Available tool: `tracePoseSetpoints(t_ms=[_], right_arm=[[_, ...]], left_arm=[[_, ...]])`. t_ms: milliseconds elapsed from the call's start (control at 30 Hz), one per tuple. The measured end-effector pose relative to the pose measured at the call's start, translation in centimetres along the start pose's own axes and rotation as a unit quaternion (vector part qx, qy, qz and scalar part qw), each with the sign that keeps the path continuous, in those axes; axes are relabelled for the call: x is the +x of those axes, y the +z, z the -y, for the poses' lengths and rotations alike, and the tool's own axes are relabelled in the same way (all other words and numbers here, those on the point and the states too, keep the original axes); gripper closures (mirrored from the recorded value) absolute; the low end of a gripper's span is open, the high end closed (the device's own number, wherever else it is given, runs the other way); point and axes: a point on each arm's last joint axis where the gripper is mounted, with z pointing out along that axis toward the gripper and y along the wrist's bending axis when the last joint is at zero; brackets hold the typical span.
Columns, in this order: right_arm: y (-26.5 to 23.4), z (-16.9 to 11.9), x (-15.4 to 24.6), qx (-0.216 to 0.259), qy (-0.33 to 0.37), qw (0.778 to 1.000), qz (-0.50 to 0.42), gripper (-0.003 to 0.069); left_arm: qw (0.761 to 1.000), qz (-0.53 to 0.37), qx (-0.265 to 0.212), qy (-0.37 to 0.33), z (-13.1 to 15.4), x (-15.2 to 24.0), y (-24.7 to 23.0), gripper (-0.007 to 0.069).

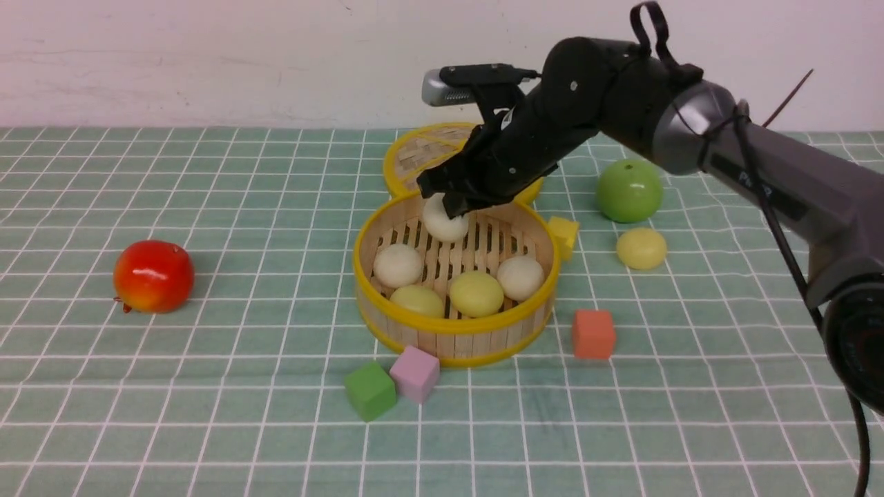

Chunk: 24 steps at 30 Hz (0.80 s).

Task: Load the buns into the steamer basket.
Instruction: Use the right arm to put the steamed stuffed bun into the steamer

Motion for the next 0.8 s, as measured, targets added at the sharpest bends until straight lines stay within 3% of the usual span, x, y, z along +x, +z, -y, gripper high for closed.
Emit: tracePoseSetpoints(t_ms=[500,667,800], right_arm=[[3.7,1.1,2.3,0.006,0.007,0.998,-0.056,0.0629],[3.7,1.1,2.3,0.006,0.006,0.998,-0.055,0.0546],[3.7,1.1,2.3,0.006,0.006,0.998,-0.055,0.0372]], left_arm=[[1.0,0.0,0.0,0.0,0.0,0.0,0.0,0.0387],[1.0,0.0,0.0,0.0,0.0,0.0,0.0,0.0387],[1.0,0.0,0.0,0.0,0.0,0.0,0.0,0.0387]])
